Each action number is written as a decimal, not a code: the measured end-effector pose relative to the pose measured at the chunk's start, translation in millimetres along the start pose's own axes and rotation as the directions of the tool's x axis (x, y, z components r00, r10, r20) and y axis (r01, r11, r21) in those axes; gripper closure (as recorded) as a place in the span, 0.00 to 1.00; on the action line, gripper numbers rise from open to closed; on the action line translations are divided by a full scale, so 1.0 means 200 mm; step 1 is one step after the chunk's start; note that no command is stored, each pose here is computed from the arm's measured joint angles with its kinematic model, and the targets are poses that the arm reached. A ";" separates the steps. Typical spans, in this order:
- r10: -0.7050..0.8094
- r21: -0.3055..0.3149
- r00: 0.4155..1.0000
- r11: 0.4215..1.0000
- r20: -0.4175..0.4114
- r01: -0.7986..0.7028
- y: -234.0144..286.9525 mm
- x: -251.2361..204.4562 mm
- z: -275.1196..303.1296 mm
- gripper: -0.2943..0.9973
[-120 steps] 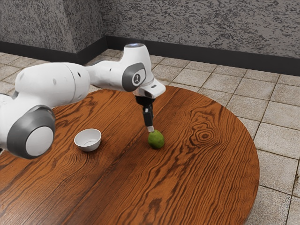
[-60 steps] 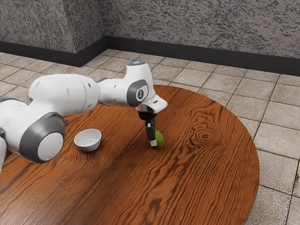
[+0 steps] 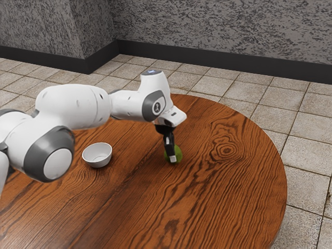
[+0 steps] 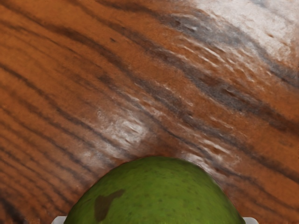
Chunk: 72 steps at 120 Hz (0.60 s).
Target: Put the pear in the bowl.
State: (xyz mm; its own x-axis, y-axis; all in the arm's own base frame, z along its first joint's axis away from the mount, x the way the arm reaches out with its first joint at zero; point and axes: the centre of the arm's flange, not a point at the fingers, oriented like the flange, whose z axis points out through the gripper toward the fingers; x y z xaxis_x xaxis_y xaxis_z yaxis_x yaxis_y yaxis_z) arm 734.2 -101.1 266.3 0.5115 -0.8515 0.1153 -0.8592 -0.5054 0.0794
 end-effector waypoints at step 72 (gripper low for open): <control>-0.238 0.043 0.971 0.971 0.026 0.237 0.28 -1.19 -0.87 0.59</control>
State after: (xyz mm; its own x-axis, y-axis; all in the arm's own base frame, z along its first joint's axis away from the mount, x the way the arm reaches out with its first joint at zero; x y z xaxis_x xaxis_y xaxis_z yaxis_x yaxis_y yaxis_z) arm 566.1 98.6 416.2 0.7009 -0.7101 0.0673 -0.7133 -0.6982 0.0614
